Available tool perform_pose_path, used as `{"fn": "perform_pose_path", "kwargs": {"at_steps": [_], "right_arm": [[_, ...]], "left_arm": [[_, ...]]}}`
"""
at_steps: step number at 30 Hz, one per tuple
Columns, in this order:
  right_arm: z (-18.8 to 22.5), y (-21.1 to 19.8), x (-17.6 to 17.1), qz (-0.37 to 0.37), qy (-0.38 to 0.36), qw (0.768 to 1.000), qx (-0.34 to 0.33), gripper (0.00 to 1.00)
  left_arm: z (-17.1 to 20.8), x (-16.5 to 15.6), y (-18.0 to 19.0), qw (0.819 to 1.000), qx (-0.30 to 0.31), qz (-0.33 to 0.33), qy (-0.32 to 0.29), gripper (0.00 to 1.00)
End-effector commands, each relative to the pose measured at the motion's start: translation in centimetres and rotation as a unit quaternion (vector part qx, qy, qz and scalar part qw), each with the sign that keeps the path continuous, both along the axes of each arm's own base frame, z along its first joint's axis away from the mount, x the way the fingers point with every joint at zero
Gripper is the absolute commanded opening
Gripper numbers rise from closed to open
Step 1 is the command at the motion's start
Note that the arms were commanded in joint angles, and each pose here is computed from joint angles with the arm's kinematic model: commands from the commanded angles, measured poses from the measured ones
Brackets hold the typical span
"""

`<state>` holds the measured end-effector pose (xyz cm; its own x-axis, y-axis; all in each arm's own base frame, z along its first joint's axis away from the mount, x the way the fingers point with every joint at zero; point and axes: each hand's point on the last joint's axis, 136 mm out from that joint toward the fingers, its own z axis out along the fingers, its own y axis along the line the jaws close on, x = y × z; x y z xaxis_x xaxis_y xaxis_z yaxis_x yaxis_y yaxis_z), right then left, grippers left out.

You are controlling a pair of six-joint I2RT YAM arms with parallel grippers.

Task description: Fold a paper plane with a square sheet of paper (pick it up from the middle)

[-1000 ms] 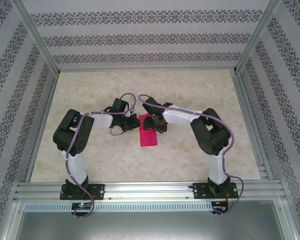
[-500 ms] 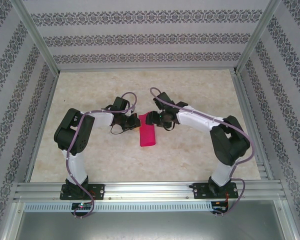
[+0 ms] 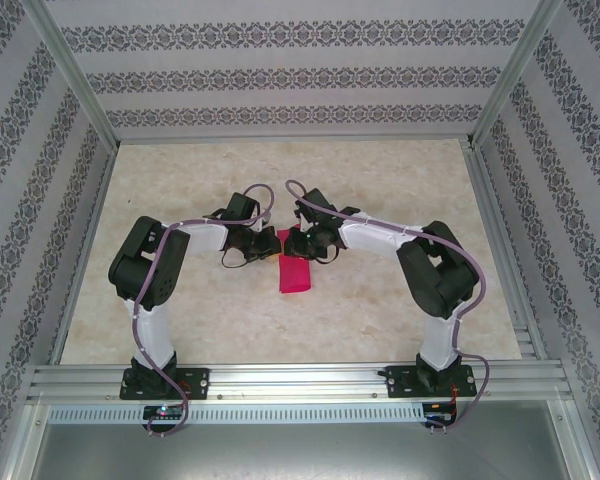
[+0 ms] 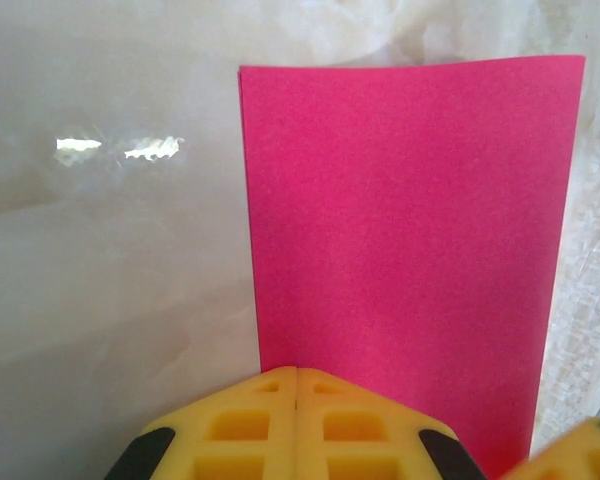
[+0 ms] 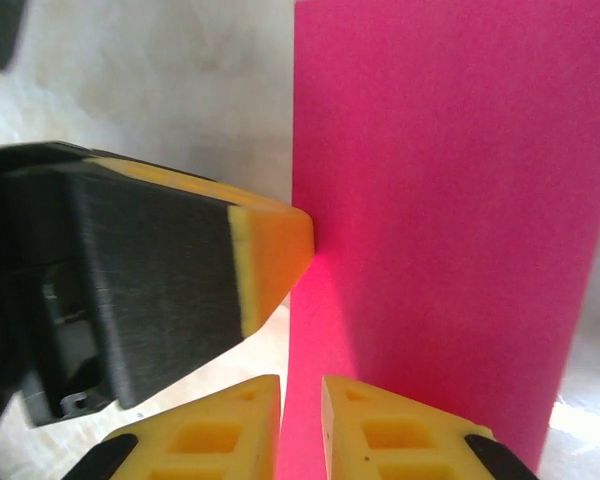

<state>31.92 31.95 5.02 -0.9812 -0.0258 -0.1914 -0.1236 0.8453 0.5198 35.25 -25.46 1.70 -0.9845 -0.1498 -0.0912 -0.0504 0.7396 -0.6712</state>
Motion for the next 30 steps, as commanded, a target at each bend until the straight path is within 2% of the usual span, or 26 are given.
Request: {"fn": "perform_pose_path", "kwargs": {"at_steps": [1, 6, 30], "right_arm": [[0.3, 0.8, 0.2, 0.008, 0.003, 1.0, 0.011, 0.19], [-1.5, -0.4, -0.2, 0.003, 0.022, 1.0, -0.013, 0.2], [-3.7, -2.6, -1.0, -0.005, 0.034, 0.997, -0.068, 0.19]], "left_arm": [[-5.6, -2.8, 2.4, 0.994, 0.09, 0.009, 0.067, 0.0], [-5.7, -2.9, 2.5, 0.993, 0.093, 0.01, 0.071, 0.0], [-6.3, -3.2, 2.7, 0.992, 0.098, 0.009, 0.08, 0.0]]}}
